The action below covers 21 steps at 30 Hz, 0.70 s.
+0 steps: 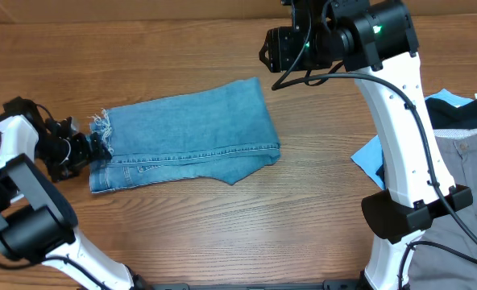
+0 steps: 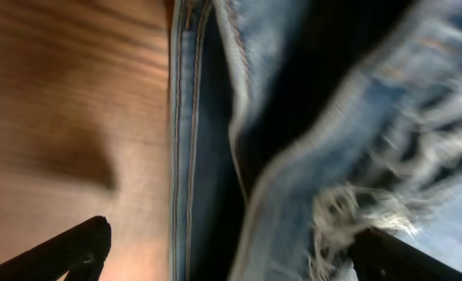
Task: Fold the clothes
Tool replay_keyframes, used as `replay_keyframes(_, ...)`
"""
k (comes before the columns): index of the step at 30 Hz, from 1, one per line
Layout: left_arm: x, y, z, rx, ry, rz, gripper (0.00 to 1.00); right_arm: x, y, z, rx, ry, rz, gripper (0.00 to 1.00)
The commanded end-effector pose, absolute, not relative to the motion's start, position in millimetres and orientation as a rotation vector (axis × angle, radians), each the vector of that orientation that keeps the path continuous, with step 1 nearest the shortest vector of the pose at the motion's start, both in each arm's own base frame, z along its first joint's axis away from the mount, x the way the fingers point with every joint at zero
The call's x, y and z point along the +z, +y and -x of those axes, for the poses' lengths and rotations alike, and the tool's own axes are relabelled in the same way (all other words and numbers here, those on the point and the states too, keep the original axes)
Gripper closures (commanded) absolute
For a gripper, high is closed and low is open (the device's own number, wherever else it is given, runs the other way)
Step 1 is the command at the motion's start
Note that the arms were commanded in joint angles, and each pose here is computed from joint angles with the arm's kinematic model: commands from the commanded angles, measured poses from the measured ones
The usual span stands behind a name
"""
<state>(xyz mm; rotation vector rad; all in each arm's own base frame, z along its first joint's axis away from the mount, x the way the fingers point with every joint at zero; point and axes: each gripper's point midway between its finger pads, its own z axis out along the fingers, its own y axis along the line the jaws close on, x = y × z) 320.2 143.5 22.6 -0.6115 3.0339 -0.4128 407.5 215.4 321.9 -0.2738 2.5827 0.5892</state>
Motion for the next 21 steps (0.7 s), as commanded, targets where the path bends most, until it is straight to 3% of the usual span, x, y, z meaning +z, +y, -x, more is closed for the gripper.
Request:
replay_keyframes(1,0.0,136.6,-323.4,-0.512,3.040,0.546,0.00,336.3,210.0,-401.5,0.580,2.551,0.278,0.46)
replay_keyframes(6,-19.3,115.8,-331.0,-0.721,3.005,0.467,0.01,335.6,209.7,-400.6,0.580,2.556,0.278,0.47)
replay_keyframes(14,-46.9,95.7,-317.5,-0.821,3.097,0.471,0.24,334.1,208.9,-398.6,0.577,2.568,0.276,0.47)
replay_keyframes(16,-46.8,95.9,-317.8,-0.821,3.095,0.471,0.36,334.2,208.8,-398.4,0.577,2.568,0.276,0.47)
replay_keyframes(18,-45.5,97.9,-319.7,-0.816,3.090,0.473,0.59,334.9,208.8,-398.2,0.578,2.566,0.277,0.47)
replay_keyframes(21,-35.8,103.7,-322.3,-0.820,3.090,0.493,0.86,336.8,208.3,-397.6,0.579,2.561,0.276,0.47)
